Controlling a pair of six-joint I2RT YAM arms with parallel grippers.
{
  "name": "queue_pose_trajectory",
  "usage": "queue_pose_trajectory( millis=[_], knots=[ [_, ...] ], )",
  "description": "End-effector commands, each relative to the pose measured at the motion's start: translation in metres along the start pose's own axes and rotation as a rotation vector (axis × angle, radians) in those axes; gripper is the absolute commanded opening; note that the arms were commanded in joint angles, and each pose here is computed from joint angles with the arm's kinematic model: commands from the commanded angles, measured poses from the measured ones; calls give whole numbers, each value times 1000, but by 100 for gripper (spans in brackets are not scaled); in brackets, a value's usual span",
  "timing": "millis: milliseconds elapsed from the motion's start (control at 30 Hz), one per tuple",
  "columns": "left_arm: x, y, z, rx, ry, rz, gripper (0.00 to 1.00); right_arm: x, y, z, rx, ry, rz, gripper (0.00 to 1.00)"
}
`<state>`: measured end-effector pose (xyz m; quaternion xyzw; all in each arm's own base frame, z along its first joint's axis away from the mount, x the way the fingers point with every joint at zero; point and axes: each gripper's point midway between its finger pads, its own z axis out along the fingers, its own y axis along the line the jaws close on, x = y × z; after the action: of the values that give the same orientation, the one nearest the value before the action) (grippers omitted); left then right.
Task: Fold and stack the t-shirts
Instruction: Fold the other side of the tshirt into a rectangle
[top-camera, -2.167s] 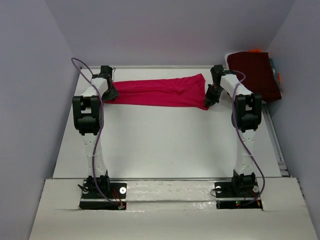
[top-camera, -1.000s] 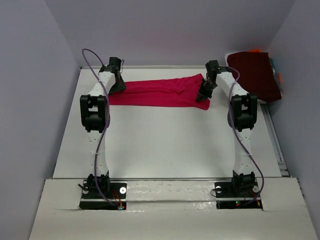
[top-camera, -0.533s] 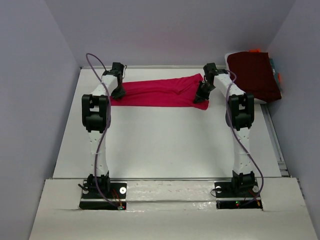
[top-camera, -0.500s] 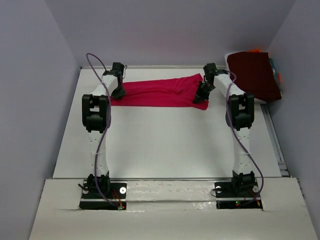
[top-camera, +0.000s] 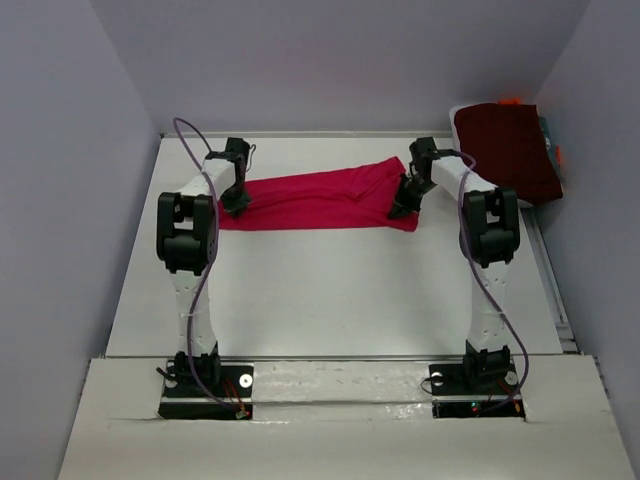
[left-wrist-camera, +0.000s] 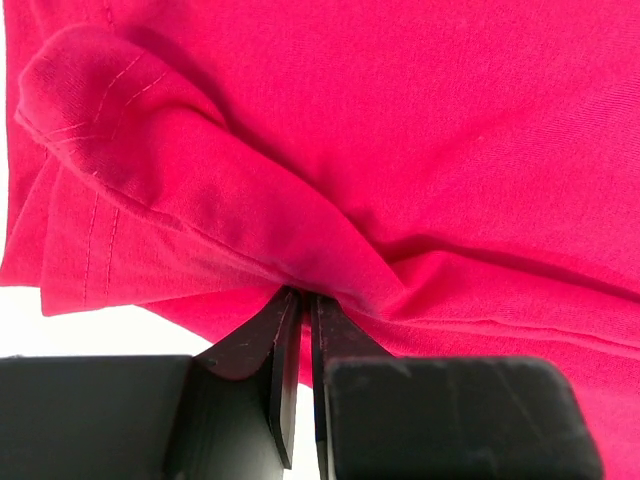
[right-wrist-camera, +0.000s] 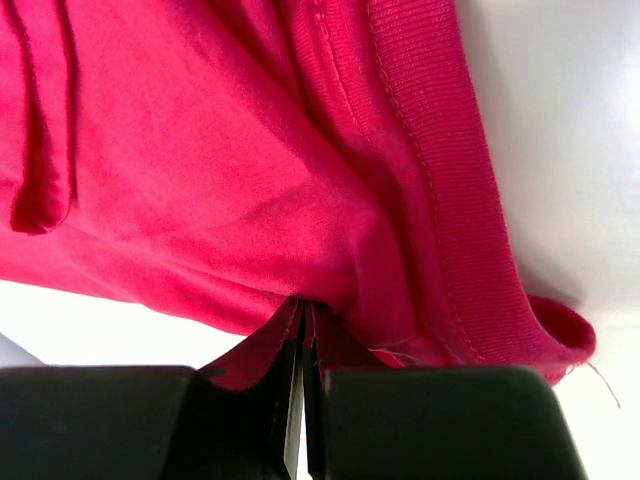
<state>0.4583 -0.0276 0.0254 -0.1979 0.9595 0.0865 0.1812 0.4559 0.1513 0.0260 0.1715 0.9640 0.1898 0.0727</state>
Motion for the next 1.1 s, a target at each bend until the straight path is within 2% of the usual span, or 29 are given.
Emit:
queue_pose_trajectory(
  millis=[0,267,533,667,767,800,933,1067],
  knots=[
    [27,7,-33,10,54,37,17,23,-24,-15,107,11,-34,8],
    [81,9,-57,43,121,85,17,47,-31,-43,122,22,-40,8],
    [110,24,-77,48,137,93,17,80,-57,-58,183,45,-56,8],
    [106,25,-87,59,123,92,19,82,-61,-62,202,42,-62,8],
    [102,23,-92,70,117,96,28,74,-52,-69,188,21,-68,8],
    [100,19,-95,76,109,105,42,72,-50,-71,184,18,-67,8],
    [94,17,-100,87,98,105,67,58,-37,-74,159,-3,-71,8],
    [93,13,-105,96,90,112,71,47,-28,-75,137,-20,-73,8]
  ],
)
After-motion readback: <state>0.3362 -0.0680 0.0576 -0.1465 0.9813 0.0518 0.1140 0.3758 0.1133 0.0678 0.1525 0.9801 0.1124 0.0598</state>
